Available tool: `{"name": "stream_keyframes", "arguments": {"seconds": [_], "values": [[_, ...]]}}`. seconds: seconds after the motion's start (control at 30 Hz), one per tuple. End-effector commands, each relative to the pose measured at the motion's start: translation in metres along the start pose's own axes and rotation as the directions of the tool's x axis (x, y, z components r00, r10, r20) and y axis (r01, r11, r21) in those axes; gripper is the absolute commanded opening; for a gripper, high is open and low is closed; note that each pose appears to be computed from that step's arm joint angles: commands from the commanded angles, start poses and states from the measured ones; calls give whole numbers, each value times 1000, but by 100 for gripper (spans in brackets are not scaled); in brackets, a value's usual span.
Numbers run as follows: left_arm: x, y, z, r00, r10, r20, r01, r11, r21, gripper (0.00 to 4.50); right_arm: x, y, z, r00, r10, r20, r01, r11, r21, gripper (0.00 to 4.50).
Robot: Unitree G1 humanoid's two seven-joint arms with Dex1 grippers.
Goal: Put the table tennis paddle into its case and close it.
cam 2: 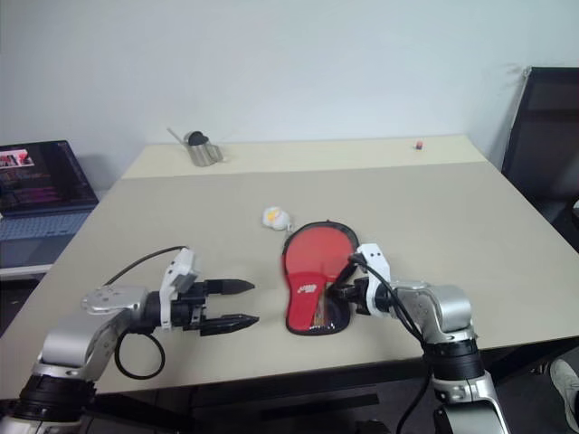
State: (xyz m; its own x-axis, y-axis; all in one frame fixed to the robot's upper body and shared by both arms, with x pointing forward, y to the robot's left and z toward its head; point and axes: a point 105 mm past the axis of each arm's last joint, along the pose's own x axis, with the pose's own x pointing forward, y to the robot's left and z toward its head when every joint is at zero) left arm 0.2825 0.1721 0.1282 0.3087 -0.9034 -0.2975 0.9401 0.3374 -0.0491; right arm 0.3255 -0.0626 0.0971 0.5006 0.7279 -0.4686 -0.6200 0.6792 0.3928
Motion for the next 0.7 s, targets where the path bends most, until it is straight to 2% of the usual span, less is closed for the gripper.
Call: {"name": "stream_keyframes", "arguments": {"seconds": [0.03,0.7], "values": [[-1,-10,9,999,-35,-3,35,999,38,438,2,29,-5,992,127,-17,-128,991,-36,2],[2,-15,7,997,-68,-24,68,997,31,438,-25,28,-37,991,116,-74,-115,993,9,2]]}}
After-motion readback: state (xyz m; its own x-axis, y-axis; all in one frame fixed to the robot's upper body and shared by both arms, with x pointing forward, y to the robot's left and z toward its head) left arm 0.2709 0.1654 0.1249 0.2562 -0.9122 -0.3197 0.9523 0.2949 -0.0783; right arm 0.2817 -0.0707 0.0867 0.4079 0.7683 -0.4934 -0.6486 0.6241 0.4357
